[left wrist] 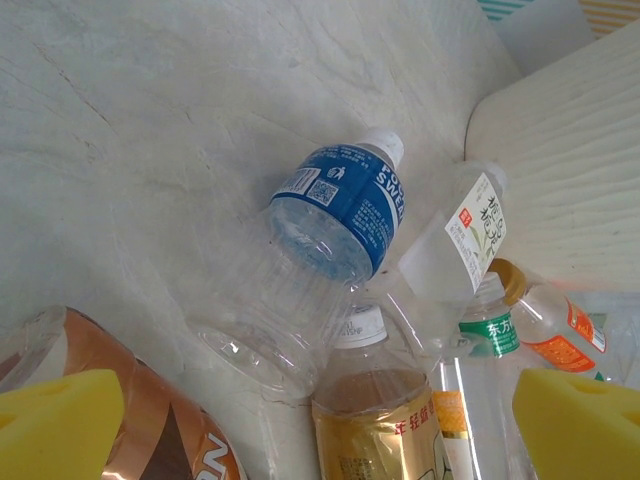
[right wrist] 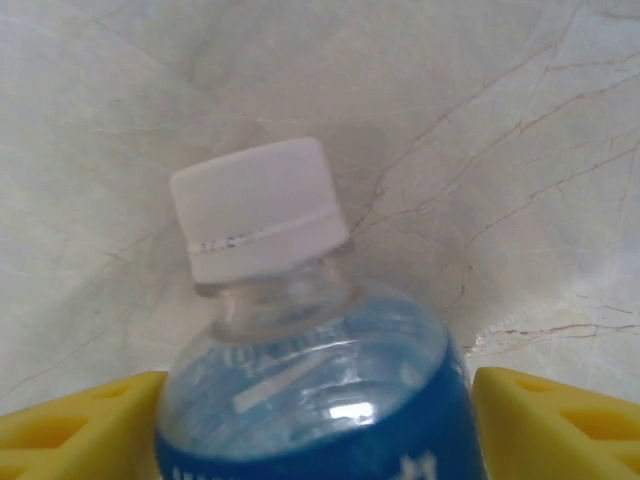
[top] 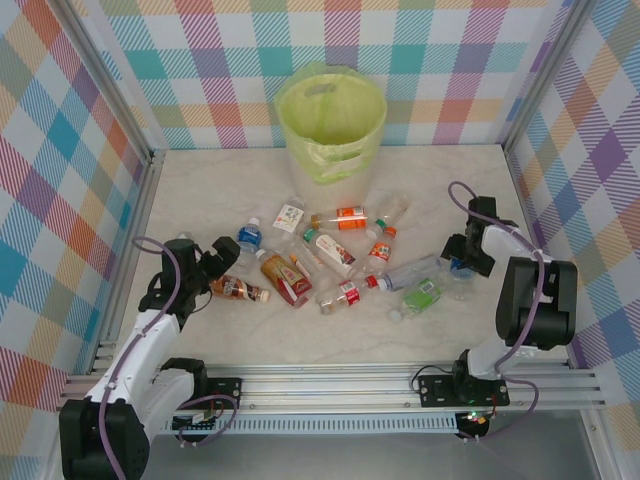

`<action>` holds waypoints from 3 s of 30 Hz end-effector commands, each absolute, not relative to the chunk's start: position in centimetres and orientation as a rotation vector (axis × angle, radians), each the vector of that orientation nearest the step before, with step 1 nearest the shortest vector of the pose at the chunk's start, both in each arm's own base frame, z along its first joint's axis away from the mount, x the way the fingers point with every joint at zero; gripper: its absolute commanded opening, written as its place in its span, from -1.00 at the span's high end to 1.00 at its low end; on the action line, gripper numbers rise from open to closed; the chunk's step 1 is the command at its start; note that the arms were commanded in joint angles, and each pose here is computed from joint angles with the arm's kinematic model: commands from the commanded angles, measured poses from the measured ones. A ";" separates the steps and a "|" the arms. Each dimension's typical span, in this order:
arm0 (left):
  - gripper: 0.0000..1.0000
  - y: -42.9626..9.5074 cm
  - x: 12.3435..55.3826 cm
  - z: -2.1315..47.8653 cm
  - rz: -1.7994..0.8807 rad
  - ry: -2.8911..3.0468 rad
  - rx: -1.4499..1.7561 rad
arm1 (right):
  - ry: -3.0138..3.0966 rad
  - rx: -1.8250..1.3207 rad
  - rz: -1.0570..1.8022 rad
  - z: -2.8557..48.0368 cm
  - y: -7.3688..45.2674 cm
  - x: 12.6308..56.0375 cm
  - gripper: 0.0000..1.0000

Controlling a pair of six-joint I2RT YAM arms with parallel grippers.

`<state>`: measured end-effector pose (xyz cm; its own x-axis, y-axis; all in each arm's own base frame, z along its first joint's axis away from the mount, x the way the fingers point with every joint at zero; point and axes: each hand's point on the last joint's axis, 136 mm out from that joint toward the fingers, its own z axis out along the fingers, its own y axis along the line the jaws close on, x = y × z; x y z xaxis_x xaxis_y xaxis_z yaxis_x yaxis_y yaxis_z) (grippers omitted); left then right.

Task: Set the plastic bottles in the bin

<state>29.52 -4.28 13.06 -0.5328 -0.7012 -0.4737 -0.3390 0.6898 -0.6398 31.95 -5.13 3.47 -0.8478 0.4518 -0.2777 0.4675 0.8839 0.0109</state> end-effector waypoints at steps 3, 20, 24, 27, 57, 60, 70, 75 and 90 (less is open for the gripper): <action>-1.00 -4.9 30.7 14.7 -0.666 2.131 -0.775 | 2.807 0.721 -0.160 1.6 -6.2 31.2 -0.40; -1.00 -5.5 31.7 15.0 -0.720 2.133 -0.853 | 2.328 0.580 0.109 12.4 -4.2 35.3 0.02; -1.00 -7.7 31.7 14.7 -0.794 2.182 -0.814 | 2.157 0.462 0.361 18.7 -1.0 37.1 0.05; -1.00 -8.7 31.2 14.2 -0.790 2.243 -0.798 | 2.065 0.321 0.567 23.5 2.7 38.4 0.08; -1.00 -4.4 27.5 12.0 -0.544 2.231 -1.002 | 1.466 -0.352 0.978 46.1 27.3 55.9 -0.03; -1.00 -4.0 27.3 11.9 -0.527 2.228 -1.011 | 1.539 -0.409 0.907 43.4 28.7 56.8 -0.09; -1.00 -3.5 26.4 9.9 -0.459 2.301 -1.073 | 1.622 -0.520 0.828 41.7 29.7 55.4 -0.42; -1.00 -3.6 26.2 9.1 -0.441 2.336 -1.091 | 1.625 -0.540 0.818 42.7 29.2 53.7 -0.54; -1.00 -3.2 24.9 8.1 -0.368 2.330 -1.215 | 1.612 -0.522 0.796 44.0 25.3 44.5 -0.94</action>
